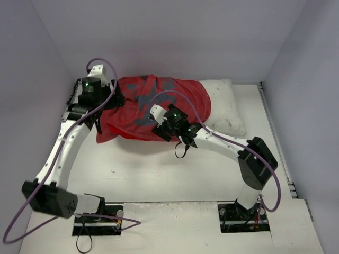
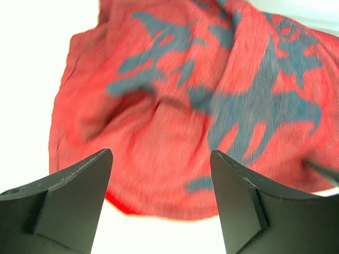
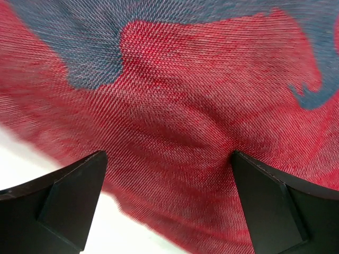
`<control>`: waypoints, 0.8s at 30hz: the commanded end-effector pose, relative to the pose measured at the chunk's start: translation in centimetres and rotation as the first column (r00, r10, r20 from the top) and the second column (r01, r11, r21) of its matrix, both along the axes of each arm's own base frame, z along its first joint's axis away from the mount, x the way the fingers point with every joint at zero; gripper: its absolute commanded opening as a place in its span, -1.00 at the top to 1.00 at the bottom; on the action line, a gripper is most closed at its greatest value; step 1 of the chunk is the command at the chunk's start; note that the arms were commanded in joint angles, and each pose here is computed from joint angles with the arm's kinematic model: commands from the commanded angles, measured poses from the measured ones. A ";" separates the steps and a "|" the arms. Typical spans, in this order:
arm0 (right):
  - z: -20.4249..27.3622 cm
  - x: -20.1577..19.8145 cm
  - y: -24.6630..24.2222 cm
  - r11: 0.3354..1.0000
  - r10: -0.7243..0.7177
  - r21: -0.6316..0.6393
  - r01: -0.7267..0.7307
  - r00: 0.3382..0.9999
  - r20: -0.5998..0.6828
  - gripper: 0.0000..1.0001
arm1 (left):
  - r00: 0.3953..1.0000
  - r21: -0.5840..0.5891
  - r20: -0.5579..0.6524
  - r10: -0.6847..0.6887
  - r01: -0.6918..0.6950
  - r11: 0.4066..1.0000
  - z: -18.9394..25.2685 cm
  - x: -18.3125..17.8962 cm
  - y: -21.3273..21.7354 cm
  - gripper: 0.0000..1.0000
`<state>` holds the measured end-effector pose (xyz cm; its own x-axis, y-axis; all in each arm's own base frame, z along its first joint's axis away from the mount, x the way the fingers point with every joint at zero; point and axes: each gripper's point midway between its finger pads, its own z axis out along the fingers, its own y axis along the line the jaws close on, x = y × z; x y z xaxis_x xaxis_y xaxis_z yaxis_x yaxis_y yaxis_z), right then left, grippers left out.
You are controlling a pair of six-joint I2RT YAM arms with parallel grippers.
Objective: Put the pillow into the pillowcase
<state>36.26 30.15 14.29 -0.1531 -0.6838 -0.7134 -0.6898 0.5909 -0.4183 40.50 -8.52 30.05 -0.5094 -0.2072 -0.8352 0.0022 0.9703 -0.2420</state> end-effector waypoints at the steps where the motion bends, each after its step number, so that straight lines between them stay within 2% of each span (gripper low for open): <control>1: 3.1 3.4 -0.3 0.991 -0.086 -0.078 0.106 0.970 0.228 -1.00 | 0.997 -0.041 0.045 0.065 -0.063 0.997 0.5 -3.5 1.1 -0.40; 8: -2.3 5.9 -1.2 0.939 -0.156 -0.260 0.224 0.954 0.257 -1.00 | 0.998 -0.098 -0.010 0.058 -0.058 0.993 -3.0 -9.2 1.3 -0.40; 10: -3.3 6.9 -1.1 0.936 -0.179 -0.255 0.242 0.952 0.247 -0.96 | 0.998 -0.098 -0.017 0.057 -0.058 0.994 -3.5 -10.0 1.4 -0.40; 11: -3.4 7.1 -0.7 0.946 -0.168 -0.236 0.223 0.958 0.231 -0.88 | 0.997 -0.093 -0.038 0.061 -0.064 0.994 -4.2 -10.4 1.5 -0.40; 14: -2.8 7.0 0.8 0.967 -0.136 -0.188 0.175 0.970 0.203 0.21 | 0.998 -0.099 -0.042 0.053 -0.057 0.994 -4.5 -10.9 1.4 -0.40; 15: -2.6 6.8 1.3 0.972 -0.118 -0.179 0.151 0.976 0.185 0.99 | 0.997 -0.097 -0.043 0.057 -0.061 0.993 -4.6 -11.0 1.5 -0.40; 17: -0.4 6.0 2.7 0.986 -0.087 -0.130 0.104 0.988 0.129 1.00 | 0.997 -0.084 -0.042 0.059 -0.063 0.994 -4.7 -11.1 1.7 -0.40; 18: 0.6 4.9 4.4 0.997 -0.022 -0.078 0.028 0.996 0.086 1.00 | 0.998 -0.079 -0.036 0.058 -0.060 0.995 -4.4 -10.9 1.7 -0.40; 19: 4.8 4.4 5.8 1.000 0.006 0.014 -0.008 0.995 0.100 1.00 | 0.998 -0.074 -0.029 0.055 -0.057 0.996 -4.1 -10.8 1.7 -0.39; 20: 6.1 3.1 6.1 0.998 0.034 0.042 -0.037 0.998 0.054 1.00 | 0.998 -0.056 -0.027 0.052 -0.054 0.997 -3.7 -10.8 1.9 -0.34; 21: 8.4 1.3 7.9 0.982 0.105 0.155 -0.105 0.994 0.007 1.00 | 0.999 -0.053 0.006 0.053 -0.052 0.997 -2.0 -10.4 2.0 -0.32; 23: 16.0 -0.7 8.7 0.936 0.166 0.309 -0.169 0.985 0.037 1.00 | 0.998 -0.032 0.044 0.036 -0.035 0.999 0.0 -10.1 2.0 -0.29; 24: 18.3 -2.0 9.3 0.904 0.208 0.376 -0.203 0.978 0.028 1.00 | 0.997 -0.019 0.060 0.044 -0.043 0.999 1.0 -9.7 2.2 -0.29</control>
<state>39.84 35.13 15.59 -0.1783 -0.7205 -0.6701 -0.7118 0.5647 -0.4177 29.23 -6.45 24.87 -0.5835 -0.2655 -0.7675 -0.0769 0.9589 -0.2733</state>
